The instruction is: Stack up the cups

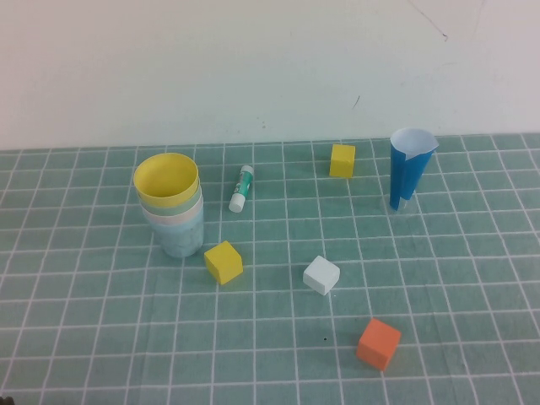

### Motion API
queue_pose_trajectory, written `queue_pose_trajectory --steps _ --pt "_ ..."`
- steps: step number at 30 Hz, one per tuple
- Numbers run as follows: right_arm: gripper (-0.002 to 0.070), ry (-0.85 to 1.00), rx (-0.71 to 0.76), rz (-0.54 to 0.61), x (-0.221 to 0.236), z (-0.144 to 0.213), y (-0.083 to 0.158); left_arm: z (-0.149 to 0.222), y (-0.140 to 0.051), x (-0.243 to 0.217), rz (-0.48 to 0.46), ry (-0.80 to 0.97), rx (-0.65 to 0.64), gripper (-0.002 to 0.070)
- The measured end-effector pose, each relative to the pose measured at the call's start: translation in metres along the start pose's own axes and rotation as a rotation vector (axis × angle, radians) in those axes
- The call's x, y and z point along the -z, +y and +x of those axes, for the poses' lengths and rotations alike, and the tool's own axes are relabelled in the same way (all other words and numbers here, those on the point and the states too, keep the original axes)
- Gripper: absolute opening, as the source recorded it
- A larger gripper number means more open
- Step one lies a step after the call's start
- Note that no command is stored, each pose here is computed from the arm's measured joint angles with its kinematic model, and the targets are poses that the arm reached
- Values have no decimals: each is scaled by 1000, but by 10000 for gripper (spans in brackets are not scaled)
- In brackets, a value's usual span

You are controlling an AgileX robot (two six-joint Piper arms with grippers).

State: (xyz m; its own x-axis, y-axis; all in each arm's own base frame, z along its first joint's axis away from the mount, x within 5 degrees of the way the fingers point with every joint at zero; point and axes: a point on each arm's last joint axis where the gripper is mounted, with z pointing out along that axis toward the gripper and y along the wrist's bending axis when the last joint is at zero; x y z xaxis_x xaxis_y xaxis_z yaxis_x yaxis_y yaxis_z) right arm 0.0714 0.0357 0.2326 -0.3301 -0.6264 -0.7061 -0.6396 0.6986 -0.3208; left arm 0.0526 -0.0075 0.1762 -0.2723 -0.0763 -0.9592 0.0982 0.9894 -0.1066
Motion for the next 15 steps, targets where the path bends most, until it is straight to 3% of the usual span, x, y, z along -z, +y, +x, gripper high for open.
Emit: queue_pose_trajectory --steps 15 --pt "-1 0 -1 0 0 0 0 0 0 0 0 0 -7 -2"
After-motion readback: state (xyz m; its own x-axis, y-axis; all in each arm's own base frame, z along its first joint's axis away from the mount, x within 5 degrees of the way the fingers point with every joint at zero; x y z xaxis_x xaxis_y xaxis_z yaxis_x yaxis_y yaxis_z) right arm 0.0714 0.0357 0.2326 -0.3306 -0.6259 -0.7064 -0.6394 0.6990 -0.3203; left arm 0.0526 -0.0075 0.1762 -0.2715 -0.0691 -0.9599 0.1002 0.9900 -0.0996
